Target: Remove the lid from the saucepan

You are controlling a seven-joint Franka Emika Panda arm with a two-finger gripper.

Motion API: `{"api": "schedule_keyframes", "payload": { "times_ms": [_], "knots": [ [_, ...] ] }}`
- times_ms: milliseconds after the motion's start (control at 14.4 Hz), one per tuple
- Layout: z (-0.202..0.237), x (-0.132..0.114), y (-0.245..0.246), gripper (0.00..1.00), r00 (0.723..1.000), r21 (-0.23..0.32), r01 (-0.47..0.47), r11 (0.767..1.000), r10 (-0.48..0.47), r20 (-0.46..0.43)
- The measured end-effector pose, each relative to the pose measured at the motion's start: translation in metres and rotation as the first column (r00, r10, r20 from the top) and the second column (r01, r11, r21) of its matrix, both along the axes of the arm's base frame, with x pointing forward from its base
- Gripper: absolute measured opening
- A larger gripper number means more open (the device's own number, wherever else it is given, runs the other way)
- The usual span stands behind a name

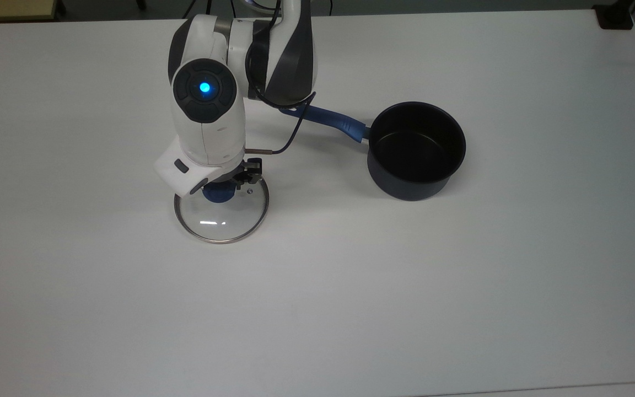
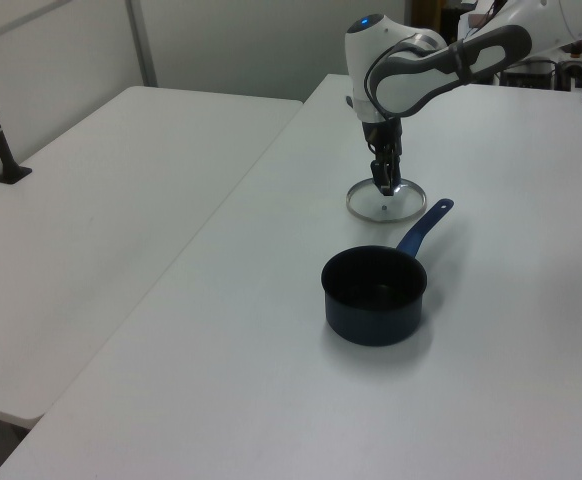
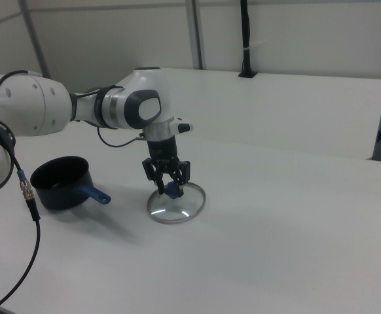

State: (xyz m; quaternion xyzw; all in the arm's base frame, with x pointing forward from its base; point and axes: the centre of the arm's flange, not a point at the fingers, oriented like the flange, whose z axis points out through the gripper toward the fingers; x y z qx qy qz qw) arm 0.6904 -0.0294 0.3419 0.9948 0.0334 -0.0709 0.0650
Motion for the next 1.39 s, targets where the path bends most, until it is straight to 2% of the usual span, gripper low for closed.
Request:
{"api": "schedule_keyframes", "payload": {
  "times_ms": [139, 208, 277, 346, 416, 554, 762, 1108, 1386],
  "knots": [
    [-0.002, 0.000, 0.000, 0.64, 1.000, 0.000, 0.000, 1.000, 0.000, -0.003],
    [-0.002, 0.000, 0.000, 0.70, 1.000, 0.000, 0.001, 1.000, -0.001, -0.004],
    [-0.003, 0.000, 0.000, 0.79, 1.000, 0.000, 0.001, 1.000, -0.001, -0.004],
    [-0.003, 0.000, 0.000, 0.94, 1.000, 0.000, 0.001, 1.000, -0.001, -0.005],
    [-0.002, 0.000, 0.000, 1.00, 1.000, -0.001, 0.003, 1.000, -0.003, -0.002],
    [0.010, 0.003, 0.001, 1.00, 0.999, -0.003, 0.032, 0.999, -0.032, 0.024],
    [0.056, -0.001, 0.008, 1.00, 0.991, 0.004, 0.112, 0.994, -0.112, 0.068],
    [0.163, -0.042, 0.024, 1.00, 0.976, 0.031, 0.201, 0.979, -0.203, 0.076],
    [0.216, -0.072, 0.025, 1.00, 0.974, 0.050, 0.211, 0.976, -0.214, 0.074]
  ]
}}
